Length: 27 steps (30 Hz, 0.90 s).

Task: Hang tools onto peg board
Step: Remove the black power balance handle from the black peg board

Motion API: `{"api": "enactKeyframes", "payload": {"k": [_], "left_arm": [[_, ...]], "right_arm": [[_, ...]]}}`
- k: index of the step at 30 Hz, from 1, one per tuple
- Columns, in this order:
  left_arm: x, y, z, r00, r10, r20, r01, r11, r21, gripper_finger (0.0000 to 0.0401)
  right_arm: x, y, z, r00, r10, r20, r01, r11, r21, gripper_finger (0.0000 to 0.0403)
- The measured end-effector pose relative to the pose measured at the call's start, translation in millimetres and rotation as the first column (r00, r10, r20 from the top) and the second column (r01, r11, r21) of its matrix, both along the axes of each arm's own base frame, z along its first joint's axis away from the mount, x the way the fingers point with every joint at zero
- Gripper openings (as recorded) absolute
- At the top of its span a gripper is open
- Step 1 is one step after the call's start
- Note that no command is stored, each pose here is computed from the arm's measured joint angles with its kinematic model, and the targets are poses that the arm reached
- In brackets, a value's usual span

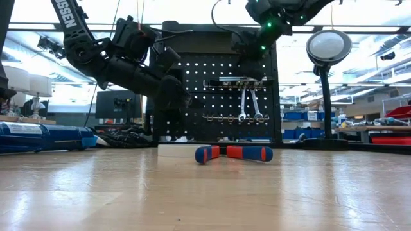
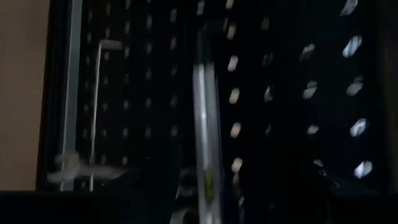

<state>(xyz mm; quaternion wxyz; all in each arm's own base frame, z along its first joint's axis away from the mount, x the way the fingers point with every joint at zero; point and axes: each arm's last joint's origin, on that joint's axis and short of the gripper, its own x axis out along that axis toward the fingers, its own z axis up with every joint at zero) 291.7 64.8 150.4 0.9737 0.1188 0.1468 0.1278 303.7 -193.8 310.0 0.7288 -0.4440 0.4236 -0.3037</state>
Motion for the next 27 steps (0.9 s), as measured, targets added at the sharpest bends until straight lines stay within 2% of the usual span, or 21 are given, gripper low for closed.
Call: {"api": "enactKeyframes", "payload": {"k": [5, 17, 20, 27], "left_arm": [[0, 0, 0, 1.0, -0.001, -0.002, 0.001, 1.0, 0.004, 0.0172], [0, 0, 0, 1.0, 0.0, -0.003, 0.0, 1.0, 0.007, 0.0172], [0, 0, 0, 1.0, 0.003, -0.001, -0.003, 1.0, 0.0, 0.0172], [0, 1, 0, 1.0, 0.004, -0.002, -0.004, 1.0, -0.001, 0.0172]], "right_arm": [[-11, -12, 3, 0.999, -0.023, 0.03, 0.022, 1.0, 0.02, 0.0227], [-24, -31, 2, 0.998, -0.058, 0.013, 0.058, 0.998, 0.02, 0.0224], [-24, -31, 2, 0.998, -0.055, 0.013, 0.055, 0.998, 0.022, 0.0205], [-25, -30, -2, 0.999, -0.049, -0.016, 0.05, 0.998, 0.048, 0.0125]]}}
